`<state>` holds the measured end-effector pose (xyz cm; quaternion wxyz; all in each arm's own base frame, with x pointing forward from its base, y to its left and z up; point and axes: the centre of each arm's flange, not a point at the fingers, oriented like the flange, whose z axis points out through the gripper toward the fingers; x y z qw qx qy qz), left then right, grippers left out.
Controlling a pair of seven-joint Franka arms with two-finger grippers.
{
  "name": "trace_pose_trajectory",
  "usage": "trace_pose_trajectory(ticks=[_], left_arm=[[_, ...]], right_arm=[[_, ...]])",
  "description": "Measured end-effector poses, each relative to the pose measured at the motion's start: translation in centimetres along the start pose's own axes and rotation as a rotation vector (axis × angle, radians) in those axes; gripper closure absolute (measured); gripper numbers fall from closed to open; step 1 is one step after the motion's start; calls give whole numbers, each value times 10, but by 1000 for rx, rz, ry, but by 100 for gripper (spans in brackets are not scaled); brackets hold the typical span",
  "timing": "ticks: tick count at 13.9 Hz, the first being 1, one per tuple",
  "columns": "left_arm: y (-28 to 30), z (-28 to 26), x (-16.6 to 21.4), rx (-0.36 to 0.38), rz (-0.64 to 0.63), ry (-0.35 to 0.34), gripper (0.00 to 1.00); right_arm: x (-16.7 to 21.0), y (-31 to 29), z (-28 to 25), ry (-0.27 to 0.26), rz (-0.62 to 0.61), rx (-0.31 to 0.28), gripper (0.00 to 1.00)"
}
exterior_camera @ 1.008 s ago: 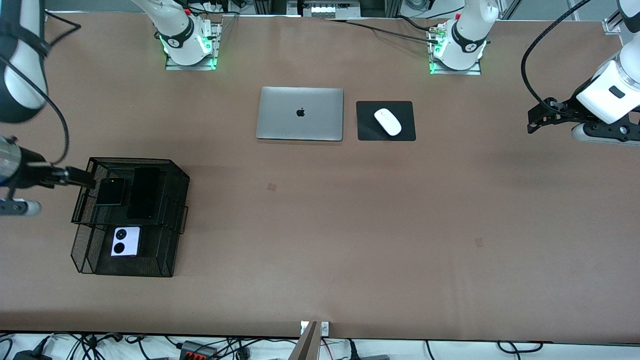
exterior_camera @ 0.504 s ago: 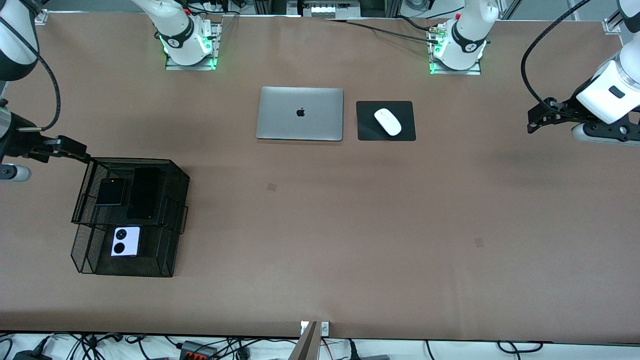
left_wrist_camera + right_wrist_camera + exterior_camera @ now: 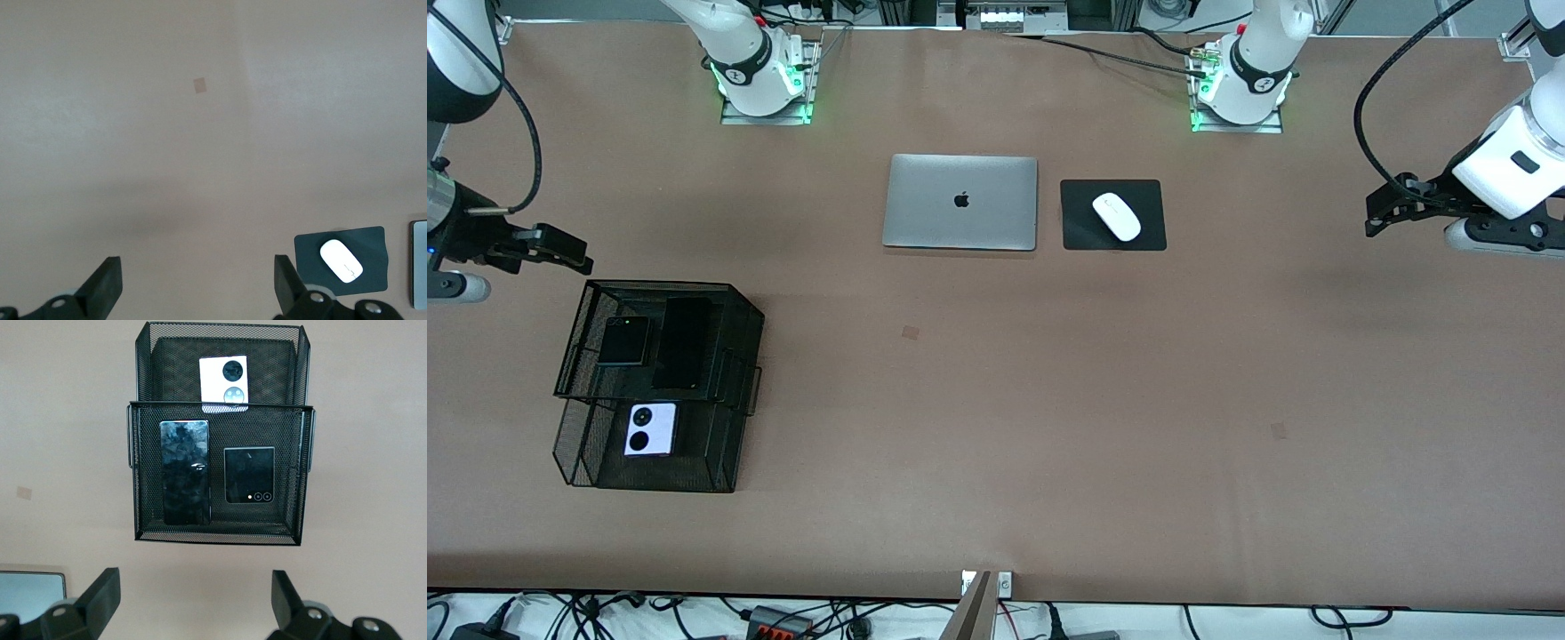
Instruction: Place phones with both arms
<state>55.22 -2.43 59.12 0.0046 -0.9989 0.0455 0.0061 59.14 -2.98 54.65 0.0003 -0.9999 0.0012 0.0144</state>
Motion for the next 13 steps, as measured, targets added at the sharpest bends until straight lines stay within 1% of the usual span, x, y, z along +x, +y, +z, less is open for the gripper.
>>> trace_pose_trajectory(ticks=[13], left_arm=[[1,1,-1,-1,14,-13,0]], right_arm=[[-2,-1,5,-13,4,1,0]])
